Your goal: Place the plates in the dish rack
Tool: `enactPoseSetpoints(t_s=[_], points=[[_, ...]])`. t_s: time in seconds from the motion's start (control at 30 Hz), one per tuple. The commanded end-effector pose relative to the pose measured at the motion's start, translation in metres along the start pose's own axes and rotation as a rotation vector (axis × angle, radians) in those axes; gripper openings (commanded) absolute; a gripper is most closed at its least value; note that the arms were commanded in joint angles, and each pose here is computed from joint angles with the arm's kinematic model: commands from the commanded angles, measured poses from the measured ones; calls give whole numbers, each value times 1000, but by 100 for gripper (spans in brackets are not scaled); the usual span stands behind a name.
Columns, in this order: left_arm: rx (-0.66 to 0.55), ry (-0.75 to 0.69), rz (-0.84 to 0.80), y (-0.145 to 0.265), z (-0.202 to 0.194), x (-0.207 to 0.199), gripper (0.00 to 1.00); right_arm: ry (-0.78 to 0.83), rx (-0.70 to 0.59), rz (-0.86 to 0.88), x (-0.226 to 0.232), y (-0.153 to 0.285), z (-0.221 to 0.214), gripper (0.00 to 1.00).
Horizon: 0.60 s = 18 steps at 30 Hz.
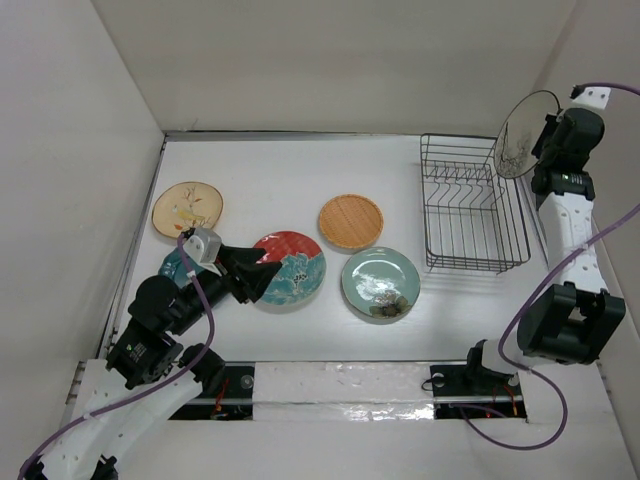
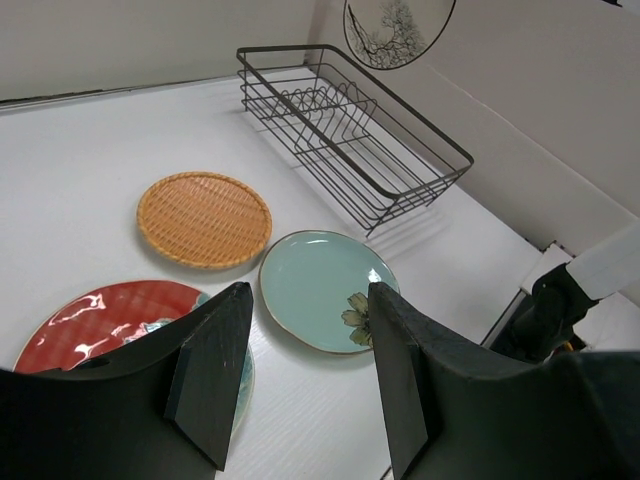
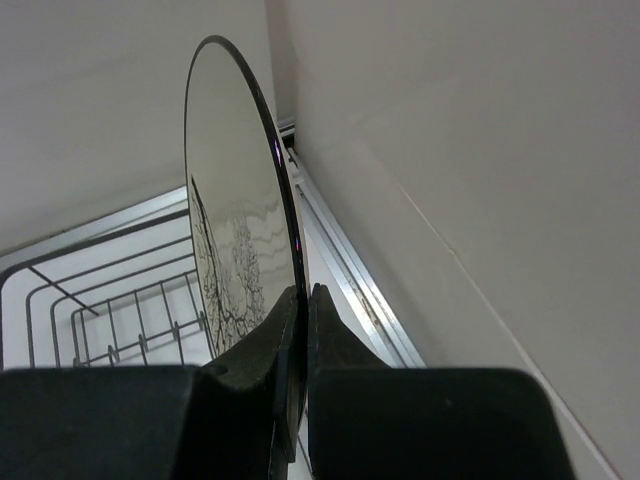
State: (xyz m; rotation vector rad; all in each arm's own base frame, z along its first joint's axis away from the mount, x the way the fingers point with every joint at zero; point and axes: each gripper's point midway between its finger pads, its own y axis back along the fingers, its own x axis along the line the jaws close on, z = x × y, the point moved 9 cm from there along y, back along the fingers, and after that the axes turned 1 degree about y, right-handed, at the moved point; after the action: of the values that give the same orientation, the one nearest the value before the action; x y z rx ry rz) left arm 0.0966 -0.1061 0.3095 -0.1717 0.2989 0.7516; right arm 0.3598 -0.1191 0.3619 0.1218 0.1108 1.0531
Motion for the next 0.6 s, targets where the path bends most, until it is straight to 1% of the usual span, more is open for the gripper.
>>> enactPoseSetpoints(t_s=[0.0,0.1,0.27,0.4,0.57], points=[[-48,-20,-9,3,10,-3,47,28,-215,17,-2,-1,57,0],[-44,-21,-7,2,9,-3,47,83,-143,27,0,-11,46,0],[-40,-21,-1,1,9,-2,47,93,-123,51,5,-23,44,0],[-39,-21,1,1,9,-2,47,105,-114,44,5,-26,46,0],[-34,-22,5,0,8,-1,47,114,-99,9,-4,-29,38,0]])
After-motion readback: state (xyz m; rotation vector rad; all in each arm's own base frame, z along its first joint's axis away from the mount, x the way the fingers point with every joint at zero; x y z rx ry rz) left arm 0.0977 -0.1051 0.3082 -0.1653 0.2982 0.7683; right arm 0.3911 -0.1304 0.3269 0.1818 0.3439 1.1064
